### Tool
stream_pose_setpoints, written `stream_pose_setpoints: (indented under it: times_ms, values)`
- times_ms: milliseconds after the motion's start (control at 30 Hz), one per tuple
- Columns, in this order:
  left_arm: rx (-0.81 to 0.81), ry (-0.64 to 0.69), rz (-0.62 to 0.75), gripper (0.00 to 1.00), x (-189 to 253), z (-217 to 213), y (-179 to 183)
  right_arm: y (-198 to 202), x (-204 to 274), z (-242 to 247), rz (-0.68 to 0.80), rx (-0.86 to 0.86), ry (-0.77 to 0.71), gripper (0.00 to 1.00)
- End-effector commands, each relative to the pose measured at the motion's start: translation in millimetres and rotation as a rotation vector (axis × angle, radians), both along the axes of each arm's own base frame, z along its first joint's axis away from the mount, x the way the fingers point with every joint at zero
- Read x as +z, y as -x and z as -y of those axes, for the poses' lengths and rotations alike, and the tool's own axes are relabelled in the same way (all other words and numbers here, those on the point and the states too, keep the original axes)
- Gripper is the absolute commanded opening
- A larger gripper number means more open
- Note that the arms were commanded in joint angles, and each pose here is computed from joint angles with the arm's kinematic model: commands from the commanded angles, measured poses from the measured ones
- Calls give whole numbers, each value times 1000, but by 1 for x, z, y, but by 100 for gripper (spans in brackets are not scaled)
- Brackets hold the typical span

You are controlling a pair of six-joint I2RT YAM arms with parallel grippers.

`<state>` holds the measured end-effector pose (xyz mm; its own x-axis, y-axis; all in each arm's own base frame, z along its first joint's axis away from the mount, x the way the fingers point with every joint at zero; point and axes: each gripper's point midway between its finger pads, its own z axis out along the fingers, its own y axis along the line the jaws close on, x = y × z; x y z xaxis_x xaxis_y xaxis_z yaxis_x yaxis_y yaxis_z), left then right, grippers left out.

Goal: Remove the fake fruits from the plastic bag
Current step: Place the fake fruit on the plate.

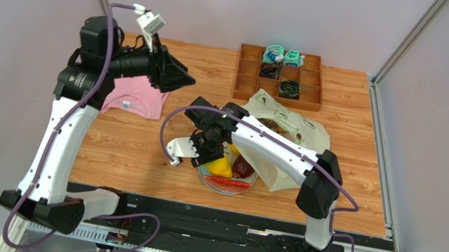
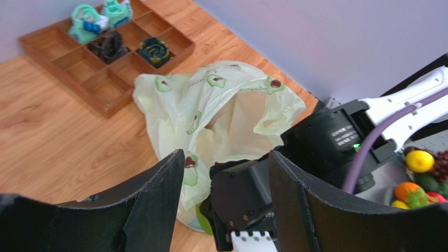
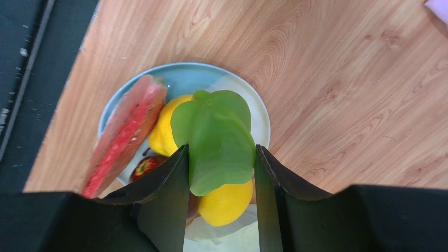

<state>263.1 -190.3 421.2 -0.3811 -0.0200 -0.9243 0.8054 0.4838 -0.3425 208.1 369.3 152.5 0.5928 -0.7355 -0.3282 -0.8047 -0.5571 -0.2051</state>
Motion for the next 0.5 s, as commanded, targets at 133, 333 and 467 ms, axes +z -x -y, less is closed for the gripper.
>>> stream_pose_setpoints:
  times_ms: [133,333,467]
  values:
    - [76,55,27,67,-1,-28,18,-43,-20,-26,171,82,37,34]
    - [110,70,19,66,-2,-38,22,-53,-41,-22,162,84,94,37]
    - [106,84,6,66,-5,-37,19,-50,-57,-6,144,82,158,48]
